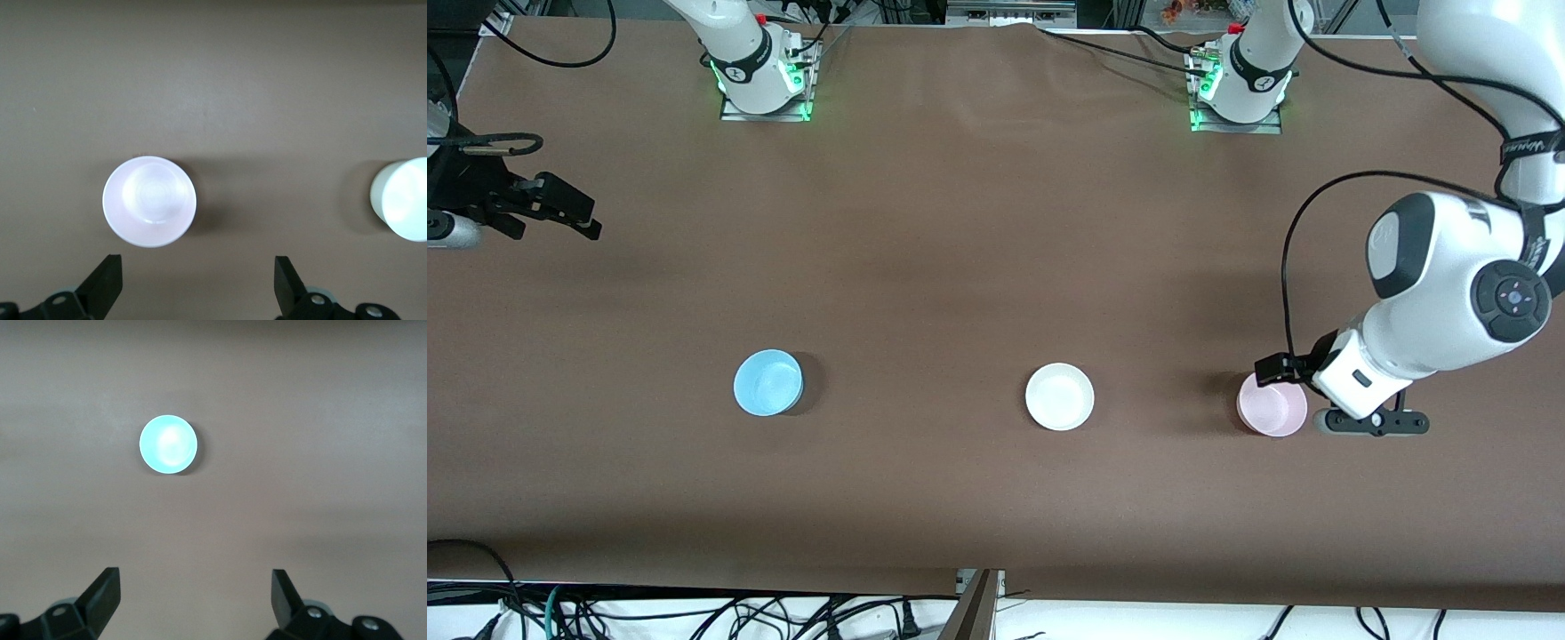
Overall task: Stack pink and blue bowls on white bowl
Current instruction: 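Lower the left gripper onto the pink bowl rim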
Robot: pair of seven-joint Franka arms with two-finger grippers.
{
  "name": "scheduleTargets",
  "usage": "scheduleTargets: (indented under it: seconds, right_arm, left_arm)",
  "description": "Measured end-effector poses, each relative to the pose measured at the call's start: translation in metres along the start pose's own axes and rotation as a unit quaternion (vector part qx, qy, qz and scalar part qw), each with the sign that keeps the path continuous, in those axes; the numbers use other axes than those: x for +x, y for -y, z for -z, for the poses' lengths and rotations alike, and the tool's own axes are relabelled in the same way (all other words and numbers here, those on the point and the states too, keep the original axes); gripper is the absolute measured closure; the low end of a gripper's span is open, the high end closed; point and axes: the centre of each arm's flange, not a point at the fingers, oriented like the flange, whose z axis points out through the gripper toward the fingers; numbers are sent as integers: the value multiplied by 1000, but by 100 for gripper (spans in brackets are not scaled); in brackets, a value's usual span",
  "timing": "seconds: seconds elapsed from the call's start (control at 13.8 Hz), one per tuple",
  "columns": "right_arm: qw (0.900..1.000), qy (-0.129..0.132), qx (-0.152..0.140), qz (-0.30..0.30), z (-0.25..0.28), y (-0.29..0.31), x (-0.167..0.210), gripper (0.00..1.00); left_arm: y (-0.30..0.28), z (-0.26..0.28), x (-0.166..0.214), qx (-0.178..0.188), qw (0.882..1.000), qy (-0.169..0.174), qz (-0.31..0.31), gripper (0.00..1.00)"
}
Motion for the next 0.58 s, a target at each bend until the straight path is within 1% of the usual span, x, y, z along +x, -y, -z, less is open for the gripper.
scheduleTargets:
  seconds: [0.22,0.36,0.58]
  right_arm:
    - [1000,0,0,0,0,0,0,0]
    - [1000,0,0,0,0,0,0,0]
    - [1000,0,0,0,0,0,0,0]
  left_arm:
    - [3,-25,8,12,1000,-11,-2,0]
    - [4,-36,10,20,1000,-9,-3,0]
    - [4,-46,7,21,1000,0,-4,0]
